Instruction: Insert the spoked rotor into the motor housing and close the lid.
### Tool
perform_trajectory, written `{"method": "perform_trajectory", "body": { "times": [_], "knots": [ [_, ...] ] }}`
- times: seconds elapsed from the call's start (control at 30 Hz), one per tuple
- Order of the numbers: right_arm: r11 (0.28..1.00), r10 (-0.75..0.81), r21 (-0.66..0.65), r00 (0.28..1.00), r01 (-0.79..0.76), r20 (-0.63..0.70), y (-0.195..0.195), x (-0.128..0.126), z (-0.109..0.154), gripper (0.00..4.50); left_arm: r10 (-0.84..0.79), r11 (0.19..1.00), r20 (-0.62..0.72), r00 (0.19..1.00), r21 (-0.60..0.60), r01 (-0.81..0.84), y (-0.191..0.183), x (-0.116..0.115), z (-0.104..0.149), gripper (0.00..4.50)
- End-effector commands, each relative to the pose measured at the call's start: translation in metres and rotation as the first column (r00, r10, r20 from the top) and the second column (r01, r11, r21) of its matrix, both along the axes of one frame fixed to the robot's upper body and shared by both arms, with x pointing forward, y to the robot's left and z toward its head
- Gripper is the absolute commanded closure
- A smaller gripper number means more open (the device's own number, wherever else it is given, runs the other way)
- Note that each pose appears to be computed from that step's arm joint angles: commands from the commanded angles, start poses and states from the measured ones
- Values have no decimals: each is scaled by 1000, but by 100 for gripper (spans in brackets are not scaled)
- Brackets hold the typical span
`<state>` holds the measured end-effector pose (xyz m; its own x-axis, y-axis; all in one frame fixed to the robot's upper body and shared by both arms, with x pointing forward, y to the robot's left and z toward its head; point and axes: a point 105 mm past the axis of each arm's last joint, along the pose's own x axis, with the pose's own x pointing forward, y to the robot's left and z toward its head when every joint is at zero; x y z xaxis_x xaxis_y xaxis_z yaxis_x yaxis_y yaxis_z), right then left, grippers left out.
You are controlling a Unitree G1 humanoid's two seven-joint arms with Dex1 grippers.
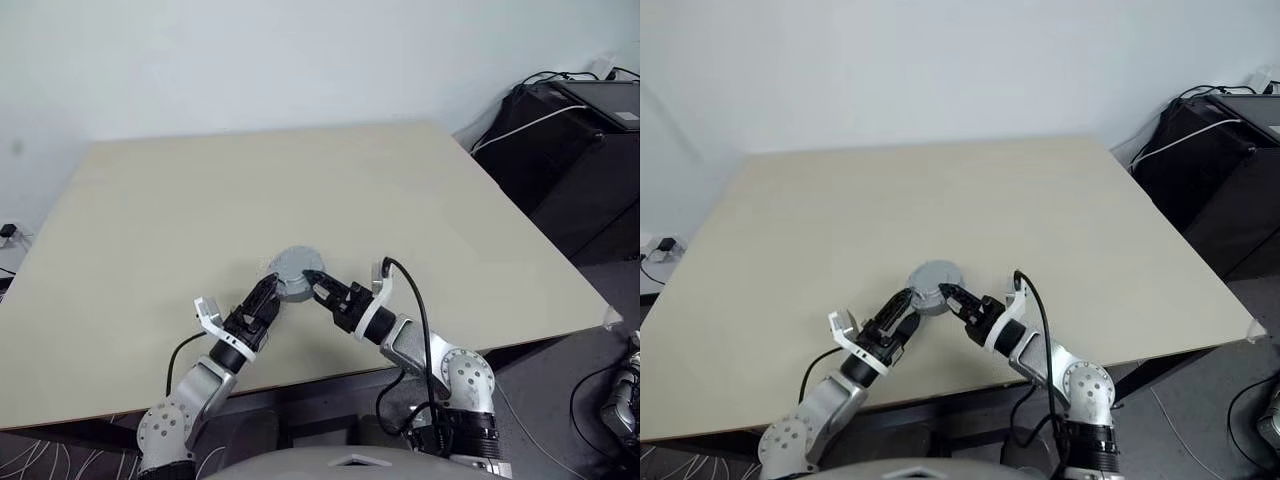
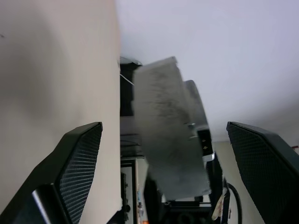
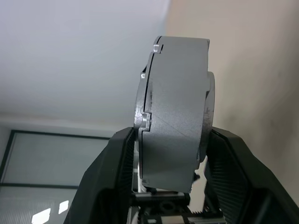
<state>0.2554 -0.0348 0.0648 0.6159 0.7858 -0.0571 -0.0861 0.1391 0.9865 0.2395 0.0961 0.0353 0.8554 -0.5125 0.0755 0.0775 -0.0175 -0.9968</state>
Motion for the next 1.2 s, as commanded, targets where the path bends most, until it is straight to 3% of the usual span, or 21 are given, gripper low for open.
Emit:
{"method": "perform_trajectory", "body": {
  "times": [0.03,0.67,0.9,1.2],
  "knots": [
    [997,34,61,998,-38,59,5,-3,18,246,16,990,30,999,-139,-12,-20,-1,15,0],
    [994,77,68,995,-81,61,6,-10,19,246,36,984,52,998,-174,-26,-20,-2,22,0],
    [995,77,62,995,-80,59,6,-10,17,246,68,983,46,997,-174,-59,-16,-1,21,222],
    [998,53,13,996,-54,69,2,-7,13,246,78,983,48,996,-169,-69,-15,0,22,227]
  ]
}}
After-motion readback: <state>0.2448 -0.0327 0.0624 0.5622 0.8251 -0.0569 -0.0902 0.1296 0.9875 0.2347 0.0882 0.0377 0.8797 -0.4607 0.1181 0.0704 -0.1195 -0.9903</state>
